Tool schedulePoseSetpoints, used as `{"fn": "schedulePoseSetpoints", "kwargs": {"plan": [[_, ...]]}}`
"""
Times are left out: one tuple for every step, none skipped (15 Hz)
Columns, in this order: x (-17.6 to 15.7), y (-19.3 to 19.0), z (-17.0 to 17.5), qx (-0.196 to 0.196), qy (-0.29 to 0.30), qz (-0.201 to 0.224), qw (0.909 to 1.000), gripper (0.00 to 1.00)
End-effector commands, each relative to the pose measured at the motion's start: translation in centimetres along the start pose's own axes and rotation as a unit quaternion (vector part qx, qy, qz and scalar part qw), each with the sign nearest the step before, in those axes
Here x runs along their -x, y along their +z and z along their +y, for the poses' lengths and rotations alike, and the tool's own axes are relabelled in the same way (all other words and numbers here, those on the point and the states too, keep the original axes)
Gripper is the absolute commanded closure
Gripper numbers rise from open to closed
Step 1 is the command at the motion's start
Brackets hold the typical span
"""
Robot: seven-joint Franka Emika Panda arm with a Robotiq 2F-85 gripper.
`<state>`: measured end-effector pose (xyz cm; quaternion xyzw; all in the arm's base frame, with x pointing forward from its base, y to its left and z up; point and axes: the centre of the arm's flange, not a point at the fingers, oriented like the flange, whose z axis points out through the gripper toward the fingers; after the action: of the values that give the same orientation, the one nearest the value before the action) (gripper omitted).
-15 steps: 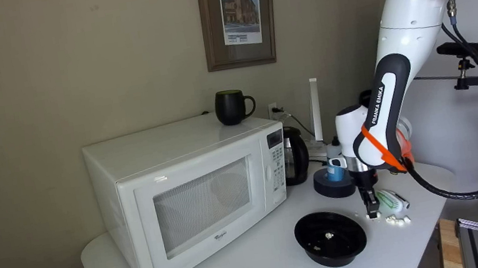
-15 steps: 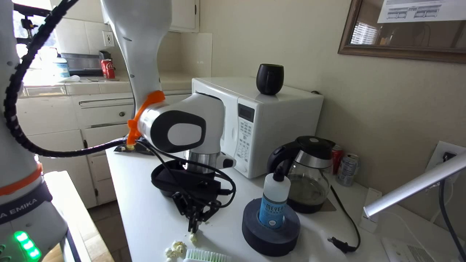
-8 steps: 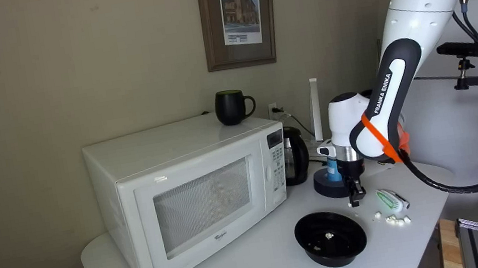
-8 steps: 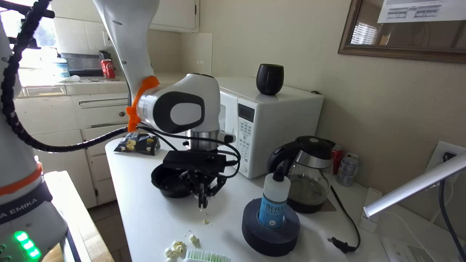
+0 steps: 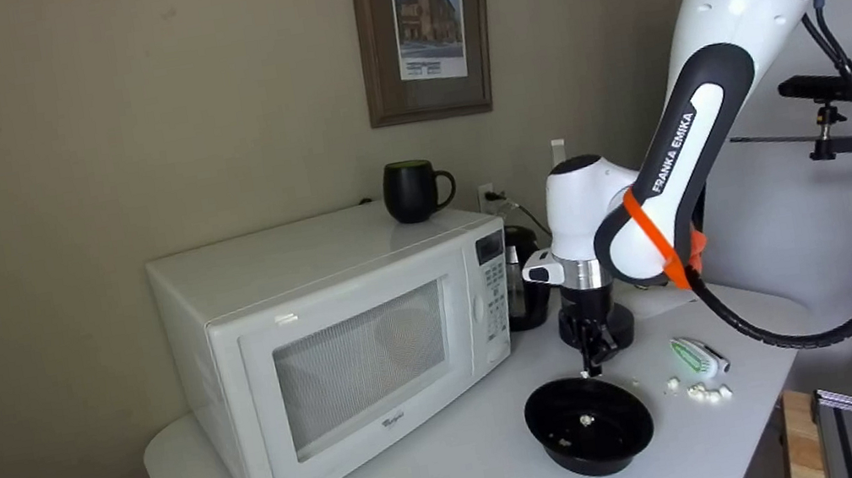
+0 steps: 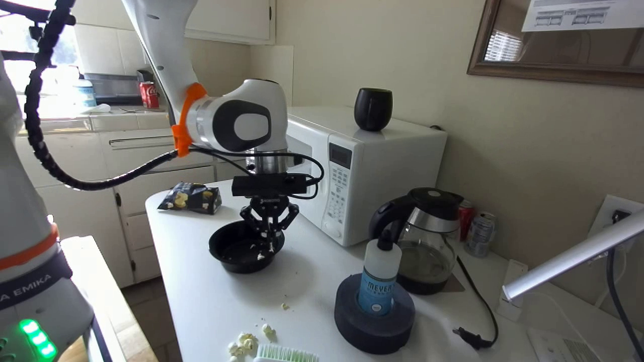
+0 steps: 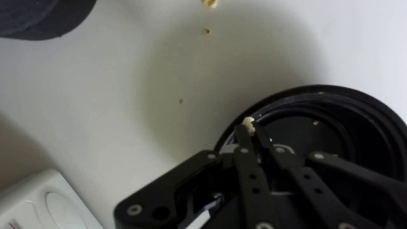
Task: Put the white objects inside the black bowl
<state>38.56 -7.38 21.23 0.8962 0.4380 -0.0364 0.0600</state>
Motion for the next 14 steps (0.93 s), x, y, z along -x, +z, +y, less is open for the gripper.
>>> {"fn": "schedulePoseSetpoints", "kwargs": {"plan": [[0.1,-0.4,-5.7,-0.024,-0.059,-0.021,0.9977,0.94],[-0.3,-0.4,-6.3,-0.028,-0.074,-0.025,0.9966,0.91],[-0.6,-0.6,-6.7,-0.029,-0.085,-0.029,0.9955,0.66],[-0.8,-0.6,-6.8,-0.03,-0.094,-0.03,0.9947,0.66],[-1.0,-0.6,-7.0,-0.032,-0.102,-0.032,0.9938,0.64],[-1.1,-0.6,-7.2,-0.034,-0.106,-0.034,0.9932,0.56],[-1.2,-0.5,-7.2,-0.036,-0.113,-0.035,0.9923,0.49],[-1.3,-0.5,-7.3,-0.036,-0.117,-0.035,0.9919,0.42],[-1.3,-0.5,-7.4,-0.036,-0.119,-0.035,0.9916,0.34],[-1.4,-0.5,-7.4,-0.036,-0.122,-0.036,0.9912,0.27],[-1.3,-0.6,-7.4,-0.035,-0.122,-0.035,0.9913,0.18],[-1.2,-0.7,-7.3,-0.032,-0.118,-0.032,0.992,0.12],[-0.7,-1.0,-6.9,-0.02,-0.092,-0.026,0.9952,0.05],[-0.2,-1.2,-6.4,-0.008,-0.065,-0.016,0.9977,0.0]]}}
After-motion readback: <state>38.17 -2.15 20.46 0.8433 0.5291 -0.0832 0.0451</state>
